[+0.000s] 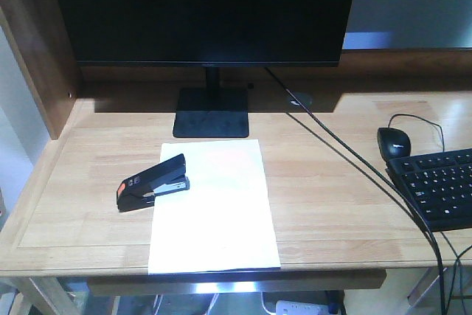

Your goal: Grab stapler and paper to desk for stapling

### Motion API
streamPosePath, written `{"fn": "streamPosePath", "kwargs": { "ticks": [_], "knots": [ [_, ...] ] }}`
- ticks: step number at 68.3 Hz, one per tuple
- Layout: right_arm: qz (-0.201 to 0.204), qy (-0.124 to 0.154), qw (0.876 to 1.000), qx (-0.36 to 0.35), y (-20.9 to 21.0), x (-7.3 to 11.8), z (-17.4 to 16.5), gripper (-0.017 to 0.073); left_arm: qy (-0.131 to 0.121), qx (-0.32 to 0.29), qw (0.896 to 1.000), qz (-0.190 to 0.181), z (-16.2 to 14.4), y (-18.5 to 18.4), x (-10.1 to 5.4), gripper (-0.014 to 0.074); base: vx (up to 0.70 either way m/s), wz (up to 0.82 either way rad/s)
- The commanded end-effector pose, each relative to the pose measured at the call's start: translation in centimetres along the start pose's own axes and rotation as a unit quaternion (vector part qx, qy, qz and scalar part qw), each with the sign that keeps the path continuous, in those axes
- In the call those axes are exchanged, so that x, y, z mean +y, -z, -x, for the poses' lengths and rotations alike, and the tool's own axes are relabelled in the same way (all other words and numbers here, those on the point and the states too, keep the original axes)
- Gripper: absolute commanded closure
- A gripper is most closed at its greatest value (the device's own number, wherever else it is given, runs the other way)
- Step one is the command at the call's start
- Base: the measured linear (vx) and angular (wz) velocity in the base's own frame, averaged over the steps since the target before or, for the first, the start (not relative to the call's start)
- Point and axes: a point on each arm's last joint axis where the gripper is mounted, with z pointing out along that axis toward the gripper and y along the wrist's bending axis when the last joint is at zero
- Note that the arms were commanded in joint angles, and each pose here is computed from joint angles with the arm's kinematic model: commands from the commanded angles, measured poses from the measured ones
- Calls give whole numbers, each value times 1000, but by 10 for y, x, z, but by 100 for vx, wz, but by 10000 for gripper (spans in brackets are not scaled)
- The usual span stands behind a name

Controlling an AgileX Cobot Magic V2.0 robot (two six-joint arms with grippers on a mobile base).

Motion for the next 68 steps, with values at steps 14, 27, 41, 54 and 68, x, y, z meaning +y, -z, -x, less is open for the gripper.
{"fn": "streamPosePath", "kwargs": {
  "ticks": [14, 27, 41, 54, 68],
  "knots": [
    [2, 4, 999, -43, 1, 1, 7, 568, 10, -25, 1000, -2, -3, 0, 0, 601, 0, 0],
    [2, 4, 999, -43, 1, 1, 7, 568, 10, -25, 1000, -2, -3, 0, 0, 601, 0, 0],
    [3, 4, 999, -43, 1, 1, 6, 568, 10, -25, 1000, -2, -3, 0, 0, 601, 0, 0],
    [3, 4, 999, -43, 1, 1, 6, 568, 10, -25, 1000, -2, -3, 0, 0, 601, 0, 0],
    [3, 4, 999, -43, 1, 1, 6, 568, 10, -25, 1000, -2, -3, 0, 0, 601, 0, 0]
  ]
}}
